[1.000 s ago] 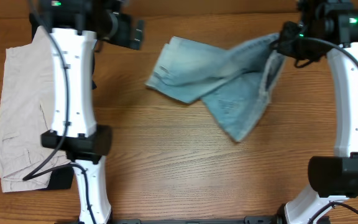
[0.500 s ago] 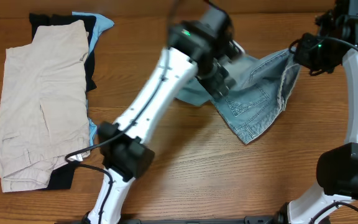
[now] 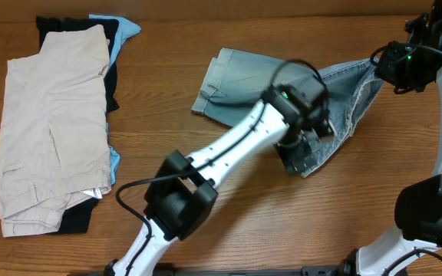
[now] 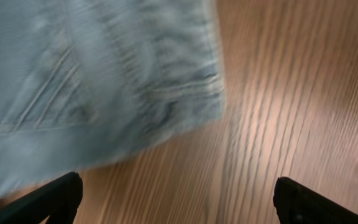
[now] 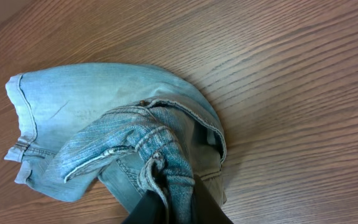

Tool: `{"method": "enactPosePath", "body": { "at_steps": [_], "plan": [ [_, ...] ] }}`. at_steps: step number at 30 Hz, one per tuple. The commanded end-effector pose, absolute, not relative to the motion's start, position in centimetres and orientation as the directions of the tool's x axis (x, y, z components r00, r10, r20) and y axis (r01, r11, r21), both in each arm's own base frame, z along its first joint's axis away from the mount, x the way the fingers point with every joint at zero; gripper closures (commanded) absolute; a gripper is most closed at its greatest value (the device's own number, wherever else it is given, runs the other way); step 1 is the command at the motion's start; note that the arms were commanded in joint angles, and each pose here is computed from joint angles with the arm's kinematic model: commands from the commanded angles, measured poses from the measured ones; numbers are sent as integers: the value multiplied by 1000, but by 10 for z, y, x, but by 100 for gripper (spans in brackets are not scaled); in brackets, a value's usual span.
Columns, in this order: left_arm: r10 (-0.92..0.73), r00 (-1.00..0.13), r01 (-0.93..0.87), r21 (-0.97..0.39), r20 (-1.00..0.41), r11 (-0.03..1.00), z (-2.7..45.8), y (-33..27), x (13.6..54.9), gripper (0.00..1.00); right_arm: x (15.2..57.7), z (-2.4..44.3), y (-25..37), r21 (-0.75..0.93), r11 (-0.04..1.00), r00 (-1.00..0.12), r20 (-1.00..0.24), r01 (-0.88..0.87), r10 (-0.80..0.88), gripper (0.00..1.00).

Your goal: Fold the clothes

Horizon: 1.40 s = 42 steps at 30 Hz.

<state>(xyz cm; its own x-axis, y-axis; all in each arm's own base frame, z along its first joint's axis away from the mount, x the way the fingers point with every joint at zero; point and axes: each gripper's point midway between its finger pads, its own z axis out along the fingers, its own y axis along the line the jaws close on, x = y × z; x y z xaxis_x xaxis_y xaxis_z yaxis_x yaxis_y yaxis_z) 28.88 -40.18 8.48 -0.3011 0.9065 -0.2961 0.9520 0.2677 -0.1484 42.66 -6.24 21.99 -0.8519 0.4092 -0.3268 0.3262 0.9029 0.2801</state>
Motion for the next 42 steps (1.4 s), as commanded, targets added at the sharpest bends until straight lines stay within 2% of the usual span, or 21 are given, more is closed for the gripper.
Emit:
{"method": "enactPosePath", "body": {
  "at_steps": [1, 4, 9, 12, 24, 29, 33, 34, 35, 39, 42],
  "plan": [
    [929, -205, 978, -105, -309, 181, 70, -414, 274, 0, 427, 225, -64, 278, 906, -847, -345, 319, 404, 89],
    [923, -193, 981, -81, -333, 176, 59, -425, 272, 0, 426, 225, -64, 278, 906, -847, -345, 319, 404, 89],
    [886, -274, 959, -35, -375, 282, 46, -436, 283, 0, 426, 225, -64, 278, 906, -848, -343, 320, 404, 89],
    [874, -290, 950, -8, -390, 312, 40, -437, 290, 0, 426, 224, -64, 277, 906, -848, -341, 321, 405, 89],
    [877, -291, 954, -41, -382, 298, 17, -439, 284, 0, 426, 225, -64, 277, 906, -848, -343, 320, 404, 88],
    [903, -296, 954, -52, -310, 295, -16, -431, 278, 1, 427, 225, -65, 277, 906, -846, -347, 319, 404, 88],
    [902, -291, 955, -41, -318, 293, -14, -432, 280, 16, 428, 225, -65, 278, 906, -845, -351, 318, 404, 87],
    [902, -291, 955, -40, -321, 294, -13, -433, 281, 28, 428, 225, -65, 278, 906, -845, -350, 318, 404, 87],
    [901, -290, 955, -39, -324, 293, -13, -434, 281, 47, 428, 225, -65, 278, 906, -845, -350, 318, 404, 87],
    [901, -290, 955, -39, -324, 294, -13, -434, 281, 96, 429, 226, -65, 279, 907, -843, -355, 317, 404, 88],
    [902, -292, 954, -23, -318, 300, 2, -432, 284, 96, 432, 228, -66, 280, 907, -838, -367, 313, 403, 90]
  ]
}}
